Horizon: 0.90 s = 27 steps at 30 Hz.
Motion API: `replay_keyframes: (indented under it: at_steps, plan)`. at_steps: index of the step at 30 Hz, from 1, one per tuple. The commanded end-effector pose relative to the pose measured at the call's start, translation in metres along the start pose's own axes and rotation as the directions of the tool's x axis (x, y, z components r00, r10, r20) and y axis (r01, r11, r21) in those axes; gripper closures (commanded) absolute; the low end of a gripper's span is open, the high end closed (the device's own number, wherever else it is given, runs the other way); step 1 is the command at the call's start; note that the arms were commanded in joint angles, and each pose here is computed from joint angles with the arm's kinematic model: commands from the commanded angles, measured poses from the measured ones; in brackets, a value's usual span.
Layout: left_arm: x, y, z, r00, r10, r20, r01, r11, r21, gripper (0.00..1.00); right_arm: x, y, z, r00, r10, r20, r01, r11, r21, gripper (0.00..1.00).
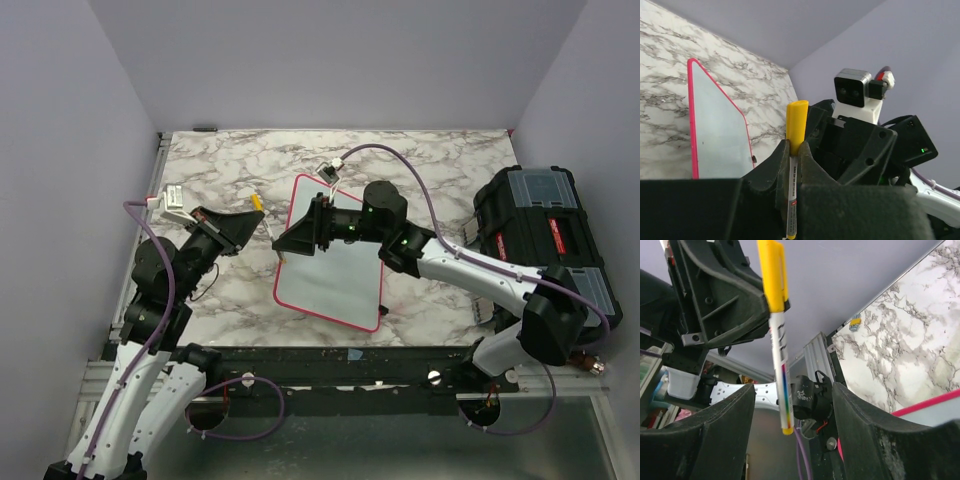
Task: Write a sentence on the whiteboard
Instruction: Pass from the left arm to the right
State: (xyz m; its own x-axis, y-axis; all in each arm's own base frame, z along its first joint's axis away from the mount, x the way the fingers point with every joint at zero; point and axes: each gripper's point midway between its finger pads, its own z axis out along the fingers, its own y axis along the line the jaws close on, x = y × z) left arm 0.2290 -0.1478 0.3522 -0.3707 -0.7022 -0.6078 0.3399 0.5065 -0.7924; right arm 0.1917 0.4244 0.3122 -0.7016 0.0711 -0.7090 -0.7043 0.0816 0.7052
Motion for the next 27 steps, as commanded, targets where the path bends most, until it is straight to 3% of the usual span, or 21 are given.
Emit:
replay_keyframes:
  at_steps: [1, 7, 12, 14, 16, 19, 21, 23, 27]
  plan:
    - [-0.002, -0.02, -0.004, 1.0, -0.015, 0.005, 0.015, 0.995, 0.103, 1.0, -0.017, 0.021, 0.012, 0.999, -0.012, 0.051, 0.016, 0.996, -0.088, 0.37]
    - [-0.004, -0.022, -0.007, 0.998, -0.044, 0.038, 0.038, 0.99, 0.135, 1.0, -0.014, 0.032, 0.017, 0.999, 0.0, 0.042, 0.006, 0.989, -0.148, 0.51]
    - [-0.005, -0.024, -0.01, 0.997, -0.05, 0.065, 0.038, 0.983, 0.177, 1.0, -0.016, 0.037, 0.013, 0.999, 0.008, 0.054, -0.001, 0.99, -0.141, 0.97]
    - [-0.003, -0.022, -0.01, 0.997, -0.037, 0.061, 0.027, 0.985, 0.169, 1.0, -0.018, 0.037, 0.01, 0.998, 0.001, 0.061, 0.007, 0.993, -0.12, 0.99]
    - [-0.001, -0.025, -0.012, 0.999, -0.001, 0.049, -0.008, 0.984, 0.18, 0.85, -0.019, 0.035, 0.007, 0.998, -0.016, 0.063, 0.021, 0.996, -0.084, 1.0]
    - [0.002, -0.028, -0.016, 0.997, 0.071, 0.02, -0.074, 0.981, 0.177, 0.46, -0.017, 0.03, 0.0, 0.998, -0.046, 0.047, 0.047, 0.999, -0.024, 0.99]
    - [0.007, -0.025, -0.019, 0.994, 0.11, -0.014, -0.106, 0.981, 0.16, 0.3, -0.014, 0.025, -0.006, 0.997, -0.075, 0.031, 0.075, 0.997, 0.023, 0.99]
    - [0.012, -0.023, -0.022, 0.987, 0.15, -0.054, -0.142, 0.98, 0.143, 0.22, -0.011, 0.018, -0.014, 0.994, -0.112, 0.016, 0.11, 0.991, 0.077, 0.99]
    - [0.018, -0.025, -0.028, 0.969, 0.209, -0.13, -0.192, 0.973, 0.13, 0.21, -0.005, 0.007, -0.031, 0.982, -0.184, -0.026, 0.186, 0.969, 0.164, 1.0]
